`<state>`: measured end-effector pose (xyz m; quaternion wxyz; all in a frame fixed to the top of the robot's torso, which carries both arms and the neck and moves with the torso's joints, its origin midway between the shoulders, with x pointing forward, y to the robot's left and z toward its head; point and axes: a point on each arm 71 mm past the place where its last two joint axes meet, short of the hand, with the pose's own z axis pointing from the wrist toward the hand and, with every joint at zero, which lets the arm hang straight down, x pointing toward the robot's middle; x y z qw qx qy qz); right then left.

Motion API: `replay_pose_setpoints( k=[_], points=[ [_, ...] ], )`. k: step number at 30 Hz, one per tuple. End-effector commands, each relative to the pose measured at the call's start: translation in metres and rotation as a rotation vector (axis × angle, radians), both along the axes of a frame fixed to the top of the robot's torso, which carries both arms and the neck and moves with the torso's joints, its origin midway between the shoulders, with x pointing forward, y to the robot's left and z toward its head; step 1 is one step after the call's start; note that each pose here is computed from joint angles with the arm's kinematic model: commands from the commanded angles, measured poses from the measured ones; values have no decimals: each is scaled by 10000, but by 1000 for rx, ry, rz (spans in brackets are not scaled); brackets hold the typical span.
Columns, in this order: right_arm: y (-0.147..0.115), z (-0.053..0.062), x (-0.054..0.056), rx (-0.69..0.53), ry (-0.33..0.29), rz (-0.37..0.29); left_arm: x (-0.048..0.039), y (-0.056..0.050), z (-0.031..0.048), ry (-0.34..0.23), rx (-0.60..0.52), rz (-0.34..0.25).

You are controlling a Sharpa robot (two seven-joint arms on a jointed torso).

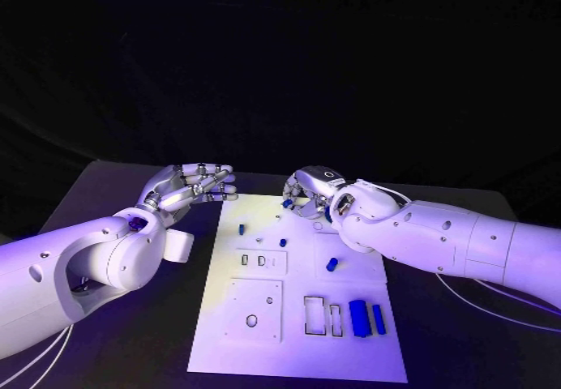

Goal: Assemble the parts on the task board

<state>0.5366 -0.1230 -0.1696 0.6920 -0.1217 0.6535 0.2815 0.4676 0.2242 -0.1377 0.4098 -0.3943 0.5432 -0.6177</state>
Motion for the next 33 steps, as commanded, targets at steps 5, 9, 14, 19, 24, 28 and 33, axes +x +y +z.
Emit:
replay_pose_setpoints(
  k=[5,9,14,19,24,28,33],
  points=[
    [47,-23,12,-13,13,6,-4,-30,22,-18,-8,-21],
    [71,-24,22,-11,9,2,-5,-33,22,-17,-8,-23],
    [98,-23,28,-10,5,0,-7,-37,23,-17,-9,-25],
    [137,-33,25,-19,16,7,-5,-40,23,-18,-10,-26],
    [148,-50,35,-35,32,3,-2,-45,21,-17,-10,-27],
    [125,-50,40,-36,30,-2,-1,-43,21,-17,-10,-27],
    [53,-37,15,-26,18,-7,1,-34,20,-16,-9,-26]
  ],
)
